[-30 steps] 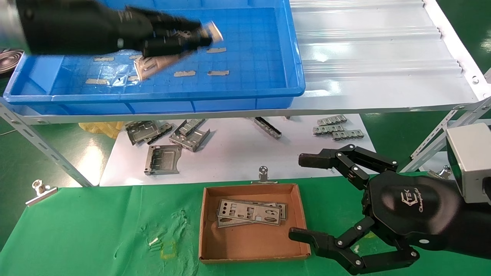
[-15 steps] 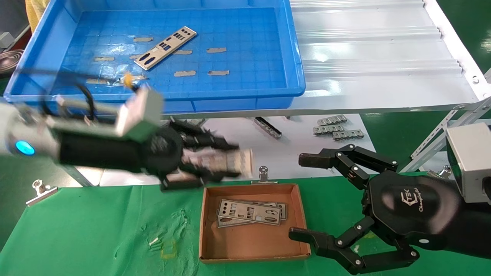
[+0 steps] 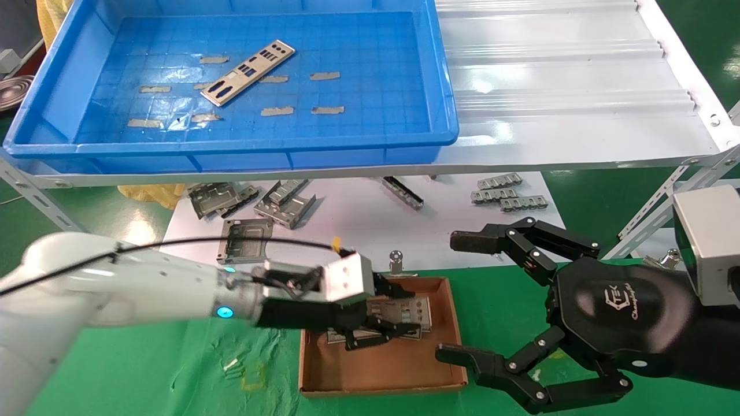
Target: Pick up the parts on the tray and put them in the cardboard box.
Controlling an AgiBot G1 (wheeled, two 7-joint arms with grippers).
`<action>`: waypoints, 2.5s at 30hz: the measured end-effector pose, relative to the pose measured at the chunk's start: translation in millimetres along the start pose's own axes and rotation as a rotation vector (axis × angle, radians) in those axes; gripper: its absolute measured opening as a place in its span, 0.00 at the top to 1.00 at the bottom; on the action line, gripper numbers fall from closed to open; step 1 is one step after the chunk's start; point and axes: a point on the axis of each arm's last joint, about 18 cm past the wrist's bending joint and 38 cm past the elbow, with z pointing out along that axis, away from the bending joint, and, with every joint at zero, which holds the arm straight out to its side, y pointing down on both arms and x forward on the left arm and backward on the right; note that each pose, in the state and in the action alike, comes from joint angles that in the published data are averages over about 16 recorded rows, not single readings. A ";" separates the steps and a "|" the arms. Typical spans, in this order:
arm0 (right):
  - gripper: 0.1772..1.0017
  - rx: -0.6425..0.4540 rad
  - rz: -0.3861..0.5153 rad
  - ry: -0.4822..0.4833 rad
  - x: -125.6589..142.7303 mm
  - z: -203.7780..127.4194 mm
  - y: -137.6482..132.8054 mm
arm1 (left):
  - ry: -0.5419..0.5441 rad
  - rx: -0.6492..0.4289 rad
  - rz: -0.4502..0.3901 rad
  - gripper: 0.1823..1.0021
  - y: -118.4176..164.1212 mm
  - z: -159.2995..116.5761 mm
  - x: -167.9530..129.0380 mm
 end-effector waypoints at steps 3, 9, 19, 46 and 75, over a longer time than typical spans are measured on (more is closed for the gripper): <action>0.00 0.000 0.000 0.000 0.0 0.0 0.0 | 0.005 -0.018 0.017 0.68 7.1 10.6 3.8; 0.00 0.000 0.000 0.000 0.0 0.0 0.0 | 0.013 -0.035 0.051 0.66 15.4 18.9 7.0; 0.00 0.000 0.000 0.000 0.0 0.0 0.0 | 0.015 -0.020 0.066 0.57 17.3 15.7 5.8; 0.00 0.000 0.000 0.001 0.1 -0.1 0.1 | 0.045 0.196 -0.275 0.06 5.2 -31.2 13.5; 0.00 0.000 0.000 0.001 0.1 -0.1 0.1 | -0.064 0.365 -0.268 0.00 -13.0 -132.3 27.2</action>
